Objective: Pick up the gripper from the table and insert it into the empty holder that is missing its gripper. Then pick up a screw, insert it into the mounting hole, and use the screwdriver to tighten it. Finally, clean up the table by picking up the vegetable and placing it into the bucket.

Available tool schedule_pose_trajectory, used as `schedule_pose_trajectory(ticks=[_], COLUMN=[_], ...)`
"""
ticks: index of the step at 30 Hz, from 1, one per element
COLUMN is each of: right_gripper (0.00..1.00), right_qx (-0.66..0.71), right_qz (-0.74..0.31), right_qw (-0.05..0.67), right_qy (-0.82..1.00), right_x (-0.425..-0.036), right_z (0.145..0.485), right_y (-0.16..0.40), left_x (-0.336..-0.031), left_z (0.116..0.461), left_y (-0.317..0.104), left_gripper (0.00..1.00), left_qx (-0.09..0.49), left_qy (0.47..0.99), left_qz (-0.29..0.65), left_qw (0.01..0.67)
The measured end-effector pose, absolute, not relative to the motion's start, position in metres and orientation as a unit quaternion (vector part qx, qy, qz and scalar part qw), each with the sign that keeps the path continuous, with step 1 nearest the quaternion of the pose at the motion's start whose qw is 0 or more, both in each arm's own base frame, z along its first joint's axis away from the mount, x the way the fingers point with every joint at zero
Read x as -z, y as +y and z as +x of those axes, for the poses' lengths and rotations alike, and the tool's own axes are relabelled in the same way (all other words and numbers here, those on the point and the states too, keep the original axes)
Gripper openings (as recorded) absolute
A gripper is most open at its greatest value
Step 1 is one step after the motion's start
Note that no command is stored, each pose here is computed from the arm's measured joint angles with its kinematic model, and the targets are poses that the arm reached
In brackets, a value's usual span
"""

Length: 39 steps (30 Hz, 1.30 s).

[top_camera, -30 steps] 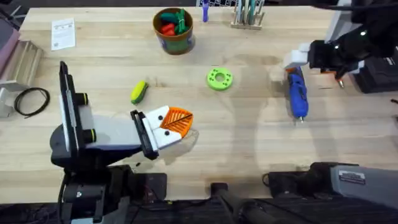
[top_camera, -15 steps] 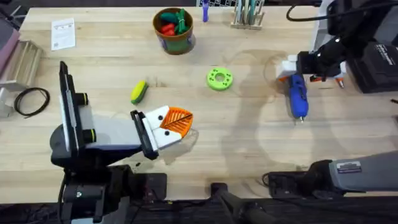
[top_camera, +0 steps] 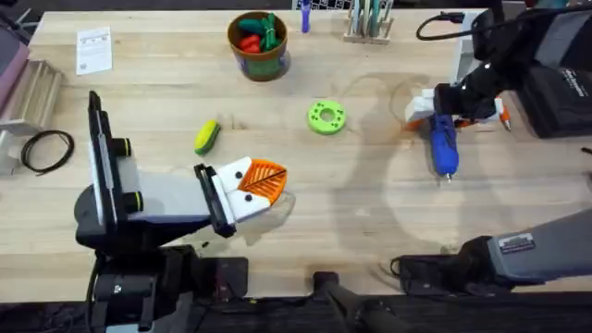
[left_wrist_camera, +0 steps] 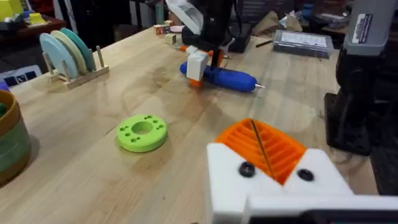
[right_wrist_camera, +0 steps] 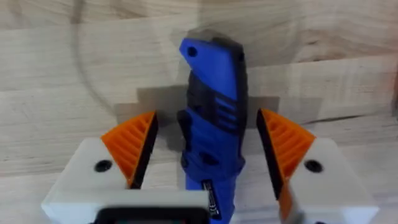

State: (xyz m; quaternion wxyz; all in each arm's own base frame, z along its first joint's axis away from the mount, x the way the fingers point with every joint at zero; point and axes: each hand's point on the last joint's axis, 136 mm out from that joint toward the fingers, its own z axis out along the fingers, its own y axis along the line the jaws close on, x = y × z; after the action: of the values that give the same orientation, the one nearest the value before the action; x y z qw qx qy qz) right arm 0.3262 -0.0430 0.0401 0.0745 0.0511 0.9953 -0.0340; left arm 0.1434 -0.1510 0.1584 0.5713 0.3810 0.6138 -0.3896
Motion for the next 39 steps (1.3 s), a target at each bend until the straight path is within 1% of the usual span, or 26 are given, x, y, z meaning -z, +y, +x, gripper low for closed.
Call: schedule_pose_trajectory(ticks=[5,7,9,11,13,15,16,17,30,34,39], right_gripper=[0.959,0.913,0.827,0.647,0.352,0.086,0.030,0.018,0.023,0.023,0.023], right_qx=[0.034,0.034,0.034,0.035,0.038,0.042,0.041,0.040,0.039,0.039,0.033], right_qz=[0.051,0.051,0.051,0.048,0.048,0.049,0.051,0.052,0.052,0.062,0.086], right_qw=[0.075,0.074,0.074,0.073,0.074,0.072,0.072,0.072,0.067,0.077,0.145], right_qy=[0.995,0.995,0.995,0.996,0.995,0.995,0.995,0.995,0.996,0.994,0.985], right_x=[-0.039,-0.039,-0.039,-0.039,-0.039,-0.039,-0.038,-0.038,-0.043,-0.064,-0.117], right_z=[0.327,0.327,0.326,0.326,0.326,0.326,0.326,0.326,0.326,0.337,0.376], right_y=[-0.043,-0.043,-0.043,-0.043,-0.045,-0.046,-0.046,-0.046,-0.046,-0.047,-0.045], left_x=[-0.158,-0.158,-0.158,-0.158,-0.158,-0.158,-0.158,-0.158,-0.158,-0.158,-0.158], left_z=[0.143,0.143,0.143,0.143,0.143,0.143,0.144,0.143,0.143,0.143,0.143], left_y=[-0.151,-0.151,-0.151,-0.151,-0.151,-0.151,-0.151,-0.151,-0.151,-0.151,-0.151], left_gripper=[0.015,0.015,0.015,0.015,0.015,0.015,0.015,0.014,0.015,0.015,0.014], left_qx=[0.390,0.390,0.390,0.390,0.389,0.390,0.389,0.390,0.390,0.390,0.390], left_qy=[0.614,0.614,0.614,0.614,0.614,0.614,0.614,0.614,0.614,0.614,0.614], left_qz=[0.381,0.381,0.381,0.381,0.381,0.381,0.381,0.381,0.381,0.381,0.381], left_qw=[0.571,0.571,0.571,0.571,0.571,0.571,0.571,0.571,0.571,0.571,0.571])
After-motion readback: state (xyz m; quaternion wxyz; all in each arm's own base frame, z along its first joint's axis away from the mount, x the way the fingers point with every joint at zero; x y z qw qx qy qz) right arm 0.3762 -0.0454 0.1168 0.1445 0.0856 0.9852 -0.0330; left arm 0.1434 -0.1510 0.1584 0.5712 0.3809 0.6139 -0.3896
